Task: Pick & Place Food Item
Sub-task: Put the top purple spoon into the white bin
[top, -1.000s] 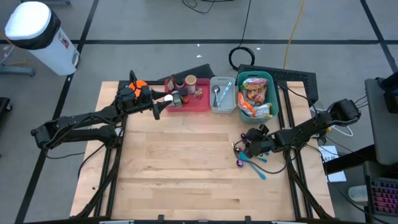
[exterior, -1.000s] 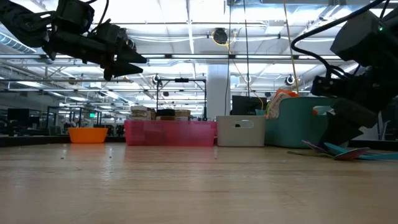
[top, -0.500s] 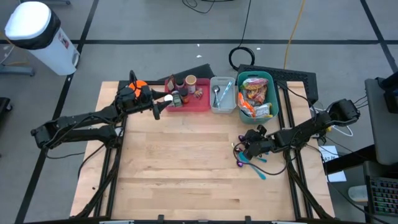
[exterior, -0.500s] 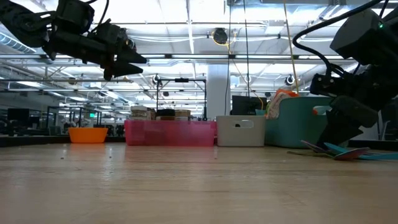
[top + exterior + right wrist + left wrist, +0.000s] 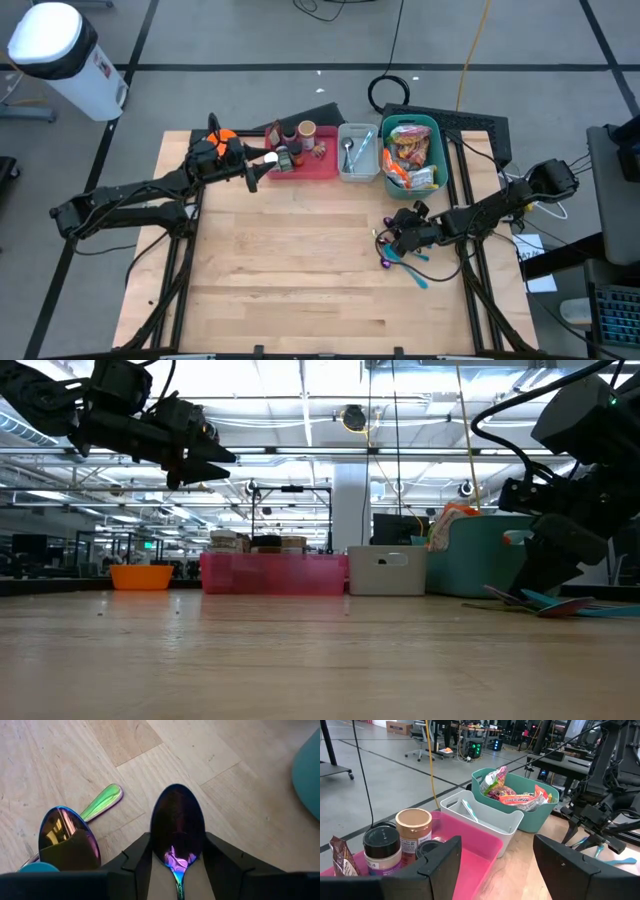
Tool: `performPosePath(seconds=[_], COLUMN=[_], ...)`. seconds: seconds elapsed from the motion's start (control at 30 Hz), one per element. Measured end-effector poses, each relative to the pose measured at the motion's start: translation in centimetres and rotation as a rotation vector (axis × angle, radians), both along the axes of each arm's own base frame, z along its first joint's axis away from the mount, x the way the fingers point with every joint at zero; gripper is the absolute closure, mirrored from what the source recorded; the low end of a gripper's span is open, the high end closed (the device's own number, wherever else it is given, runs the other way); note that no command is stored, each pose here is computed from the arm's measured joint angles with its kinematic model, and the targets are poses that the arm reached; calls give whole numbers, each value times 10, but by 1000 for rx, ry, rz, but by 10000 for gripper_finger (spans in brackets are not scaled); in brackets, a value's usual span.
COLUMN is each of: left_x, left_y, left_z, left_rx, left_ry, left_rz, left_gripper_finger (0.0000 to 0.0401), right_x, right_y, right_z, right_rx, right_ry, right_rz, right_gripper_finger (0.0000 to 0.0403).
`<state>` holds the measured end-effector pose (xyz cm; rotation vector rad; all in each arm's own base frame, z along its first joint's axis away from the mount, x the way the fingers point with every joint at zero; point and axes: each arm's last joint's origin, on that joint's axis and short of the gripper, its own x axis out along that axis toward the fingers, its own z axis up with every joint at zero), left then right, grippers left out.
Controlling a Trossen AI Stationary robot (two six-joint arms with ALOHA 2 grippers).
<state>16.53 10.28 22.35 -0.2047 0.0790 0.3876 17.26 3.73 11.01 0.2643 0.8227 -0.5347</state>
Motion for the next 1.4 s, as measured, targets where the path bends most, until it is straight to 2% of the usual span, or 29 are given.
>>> performPosePath(seconds=[0.37,0.6,0.77,0.93,1.1,1.27,1.4], left_x=[0,0,0,0,1,10,22], left_y=[0,0,0,1,-1,-14,-25], left_z=[0,0,1,2,9,23,41], left_rx=[0,1,-7,-105,-172,-98,-67], left_ry=[-1,-3,-16,-62,-164,-232,-235], left_rz=[0,0,2,32,32,-109,-167], left_gripper_finger=[146,146,146,146,146,146,146], right_x=[0,0,7,17,24,30,34], right_y=[0,-1,1,2,0,-7,-11], right_z=[3,20,40,61,73,78,80], right_rx=[1,5,-80,-226,-349,-416,-456], right_ry=[-19,-127,-291,-440,-515,-554,-577], right_rz=[-3,14,90,186,221,209,197], right_gripper_finger=[265,265,265,265,264,265,264])
